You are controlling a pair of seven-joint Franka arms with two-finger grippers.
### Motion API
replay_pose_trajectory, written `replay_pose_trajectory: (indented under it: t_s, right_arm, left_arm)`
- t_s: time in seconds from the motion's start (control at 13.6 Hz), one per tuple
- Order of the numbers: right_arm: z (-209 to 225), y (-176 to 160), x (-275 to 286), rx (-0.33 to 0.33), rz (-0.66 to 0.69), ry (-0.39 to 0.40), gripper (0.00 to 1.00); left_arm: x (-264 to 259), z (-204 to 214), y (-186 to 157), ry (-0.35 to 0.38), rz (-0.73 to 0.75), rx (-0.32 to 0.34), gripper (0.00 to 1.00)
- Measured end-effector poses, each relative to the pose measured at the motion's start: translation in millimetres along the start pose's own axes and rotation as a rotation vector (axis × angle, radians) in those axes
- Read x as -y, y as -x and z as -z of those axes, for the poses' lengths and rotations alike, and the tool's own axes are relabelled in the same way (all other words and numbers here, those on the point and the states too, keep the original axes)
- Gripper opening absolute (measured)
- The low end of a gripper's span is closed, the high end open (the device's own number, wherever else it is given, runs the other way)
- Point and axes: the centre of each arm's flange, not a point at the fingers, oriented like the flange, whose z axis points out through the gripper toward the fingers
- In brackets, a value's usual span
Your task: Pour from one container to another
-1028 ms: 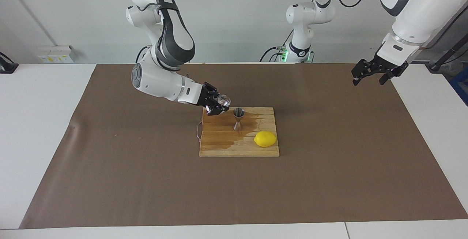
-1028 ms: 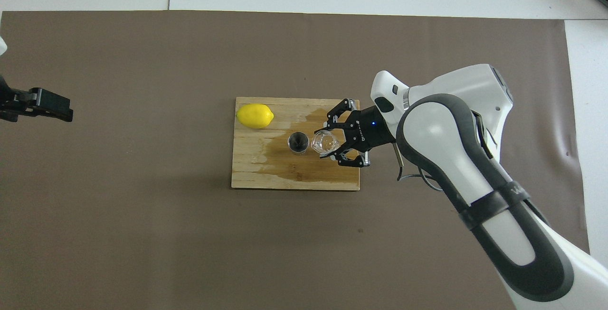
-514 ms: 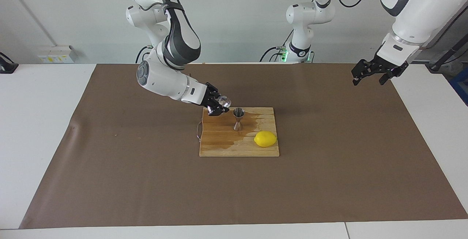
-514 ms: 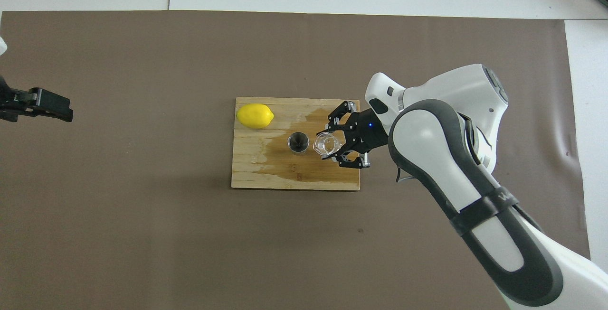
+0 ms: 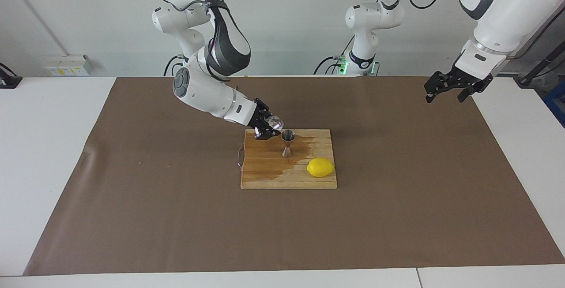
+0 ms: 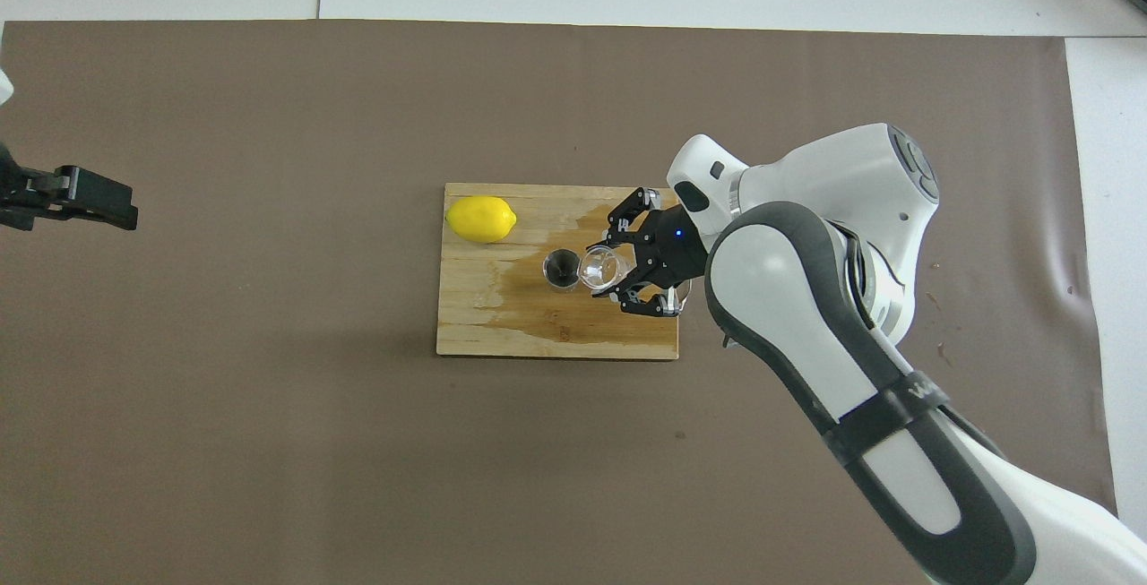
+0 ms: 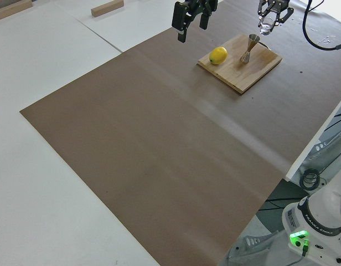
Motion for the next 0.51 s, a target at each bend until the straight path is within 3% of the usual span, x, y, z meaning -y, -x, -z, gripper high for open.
replay_pose_trajectory:
  t_s: [0.51]
  right_arm:
    - [1,-12,-1,0.031,-0.019,0.005,0.49]
  left_arm:
    - [0,0,0,0.0,0.0,0.0,1.0]
